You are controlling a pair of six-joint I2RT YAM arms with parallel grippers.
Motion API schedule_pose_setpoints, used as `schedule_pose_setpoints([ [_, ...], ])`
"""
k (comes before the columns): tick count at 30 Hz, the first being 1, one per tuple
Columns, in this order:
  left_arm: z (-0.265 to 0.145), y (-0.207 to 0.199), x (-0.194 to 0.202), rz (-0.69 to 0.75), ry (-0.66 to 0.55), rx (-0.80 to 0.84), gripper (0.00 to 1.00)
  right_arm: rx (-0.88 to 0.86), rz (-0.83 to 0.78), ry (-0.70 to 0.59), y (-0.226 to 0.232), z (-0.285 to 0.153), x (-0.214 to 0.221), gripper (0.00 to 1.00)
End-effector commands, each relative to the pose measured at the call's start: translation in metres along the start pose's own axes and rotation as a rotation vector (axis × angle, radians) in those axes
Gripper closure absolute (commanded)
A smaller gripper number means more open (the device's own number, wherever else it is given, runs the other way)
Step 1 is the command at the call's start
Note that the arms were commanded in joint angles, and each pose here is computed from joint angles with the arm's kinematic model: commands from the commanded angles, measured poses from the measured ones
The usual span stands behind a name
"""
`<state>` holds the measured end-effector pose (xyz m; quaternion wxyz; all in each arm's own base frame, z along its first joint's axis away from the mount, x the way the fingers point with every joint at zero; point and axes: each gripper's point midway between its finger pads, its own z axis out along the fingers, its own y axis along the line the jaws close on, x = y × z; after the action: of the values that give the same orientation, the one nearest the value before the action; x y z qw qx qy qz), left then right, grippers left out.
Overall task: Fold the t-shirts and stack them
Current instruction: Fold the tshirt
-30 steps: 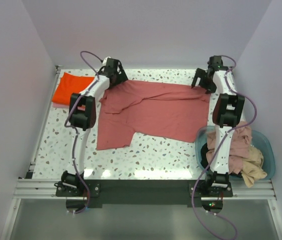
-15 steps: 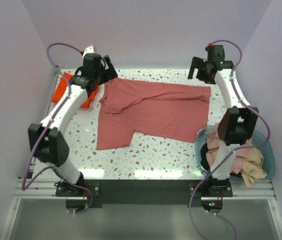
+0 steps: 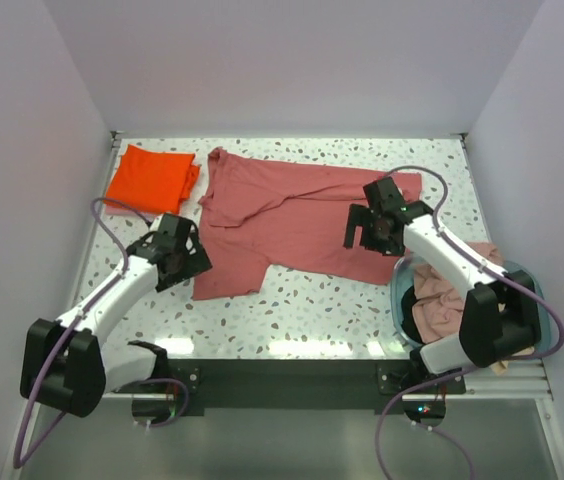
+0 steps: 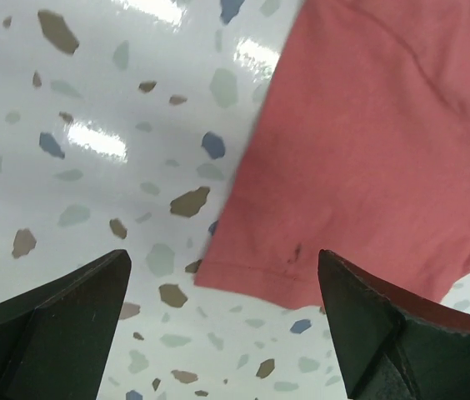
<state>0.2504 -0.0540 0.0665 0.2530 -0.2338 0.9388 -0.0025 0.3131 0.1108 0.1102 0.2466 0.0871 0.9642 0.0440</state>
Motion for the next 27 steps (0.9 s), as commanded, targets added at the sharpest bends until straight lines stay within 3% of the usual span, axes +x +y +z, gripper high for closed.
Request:
schedule_pose_setpoints([
  [1, -0.003, 0.009, 0.021, -0.043, 0.028, 0.026, 0.0, 0.035, 0.118, -0.072, -0.004, -0.003, 0.005, 0.01],
  [6, 0.008, 0.011, 0.049, -0.064, 0.097, 0.055, 0.0, 0.026, 0.117, -0.046, 0.014, 0.011, 0.037, 0.02],
  [11, 0.02, 0.018, 0.07, -0.092, 0.148, 0.043, 0.02, 0.025, 0.22, -0.043, 0.015, 0.029, 0.055, 0.01],
  [19, 0.036, -0.002, 0.06, -0.116, 0.142, 0.078, 0.1, 0.09, 0.338, -0.134, -0.005, 0.029, 0.055, 0.01],
  [25, 0.044, -0.014, 0.066, -0.11, 0.174, 0.135, 0.48, 0.12, 0.461, -0.23, -0.023, 0.028, 0.057, 0.01],
  [27, 0.046, -0.012, 0.067, -0.106, 0.172, 0.125, 0.75, 0.113, 0.51, -0.259, -0.025, 0.027, 0.057, 0.01],
])
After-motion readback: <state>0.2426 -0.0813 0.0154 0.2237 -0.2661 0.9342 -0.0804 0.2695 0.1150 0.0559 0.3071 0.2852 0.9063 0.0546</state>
